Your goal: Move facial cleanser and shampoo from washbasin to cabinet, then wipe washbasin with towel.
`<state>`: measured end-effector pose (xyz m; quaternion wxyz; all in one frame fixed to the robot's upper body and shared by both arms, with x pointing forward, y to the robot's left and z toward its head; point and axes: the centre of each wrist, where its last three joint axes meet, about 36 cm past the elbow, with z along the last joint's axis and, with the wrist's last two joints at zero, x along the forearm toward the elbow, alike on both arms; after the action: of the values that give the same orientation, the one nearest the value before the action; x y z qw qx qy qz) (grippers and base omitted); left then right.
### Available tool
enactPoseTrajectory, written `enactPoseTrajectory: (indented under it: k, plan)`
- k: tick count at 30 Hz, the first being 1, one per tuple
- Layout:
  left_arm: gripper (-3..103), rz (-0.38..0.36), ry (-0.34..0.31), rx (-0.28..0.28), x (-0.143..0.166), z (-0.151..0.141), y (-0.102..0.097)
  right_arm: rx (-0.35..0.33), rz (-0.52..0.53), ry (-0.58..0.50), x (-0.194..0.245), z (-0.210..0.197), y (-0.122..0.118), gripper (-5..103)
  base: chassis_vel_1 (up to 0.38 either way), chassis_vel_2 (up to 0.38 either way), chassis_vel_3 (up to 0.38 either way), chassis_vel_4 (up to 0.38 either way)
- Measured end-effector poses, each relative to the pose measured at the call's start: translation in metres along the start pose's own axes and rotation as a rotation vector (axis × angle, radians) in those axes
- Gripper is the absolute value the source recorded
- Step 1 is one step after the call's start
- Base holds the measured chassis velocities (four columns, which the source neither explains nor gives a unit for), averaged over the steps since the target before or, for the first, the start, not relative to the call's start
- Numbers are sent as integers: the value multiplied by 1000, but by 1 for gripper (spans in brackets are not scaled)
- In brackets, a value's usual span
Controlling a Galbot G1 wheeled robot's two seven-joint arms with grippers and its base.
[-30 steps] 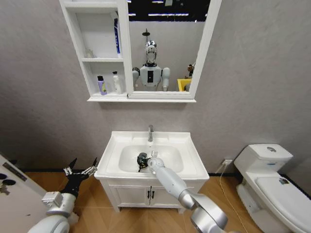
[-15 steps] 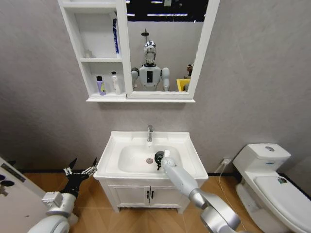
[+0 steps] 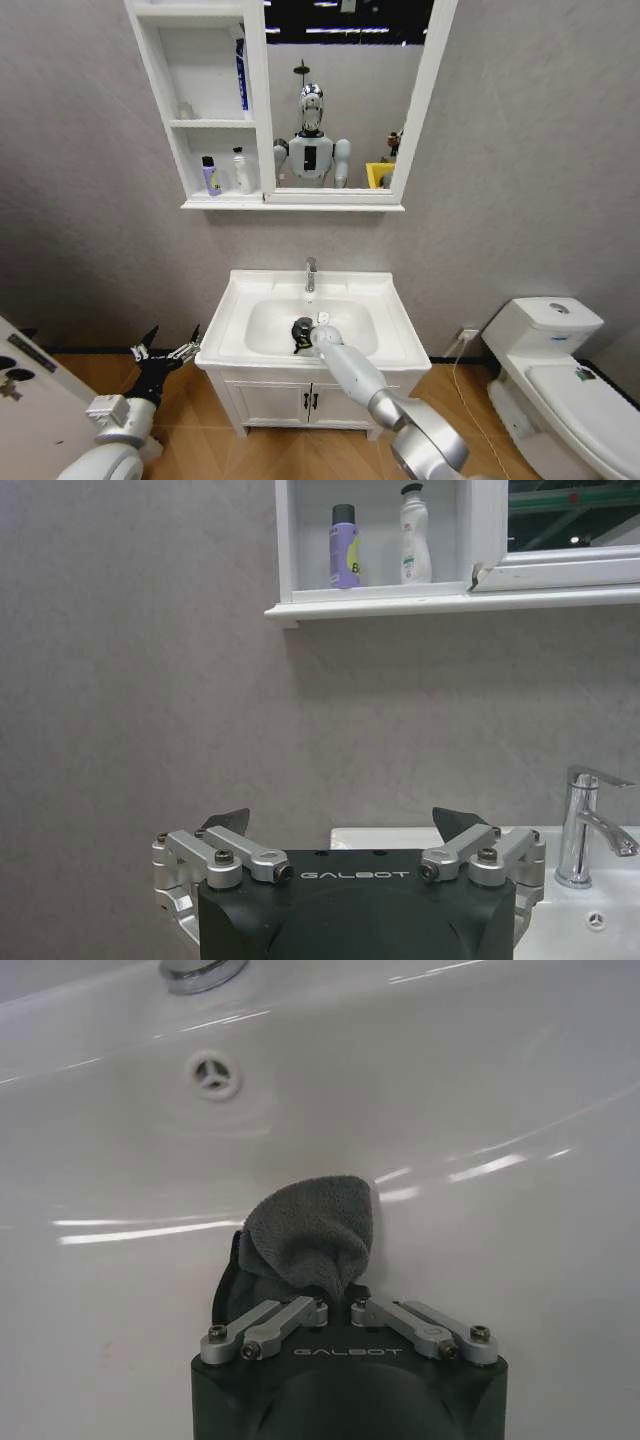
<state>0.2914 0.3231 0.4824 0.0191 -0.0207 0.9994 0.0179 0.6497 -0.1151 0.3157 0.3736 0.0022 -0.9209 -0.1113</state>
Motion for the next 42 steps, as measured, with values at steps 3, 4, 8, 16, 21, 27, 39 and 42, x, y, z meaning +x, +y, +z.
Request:
enactPoseTrajectory:
  k: [3,4,8,16,21,27,39,42]
  plan:
    - [100,0,0,0,0,0,0,9,27,-19,0,-3,-14,5,0,0,0,0]
    - [100,0,0,0,0,0,0,9,27,-19,0,-3,-14,5,0,0,0,0]
    - [100,0,0,0,0,0,0,-15,-9,-22,-1,-9,-9,5,0,0,0,0]
    - [100,0,0,0,0,0,0,-98,-153,20,1,-8,44,5,0,0,0,0]
    - [100,0,0,0,0,0,0,-124,-183,23,2,-1,46,5,0,0,0,0]
    - [100,0,0,0,0,0,0,-134,-141,43,0,3,39,5,0,0,0,0]
    - [100,0,0,0,0,0,0,-8,90,-98,25,-20,-55,5,0,0,0,0]
    - [100,0,0,0,0,0,0,16,102,-142,35,-28,-60,5,0,0,0,0]
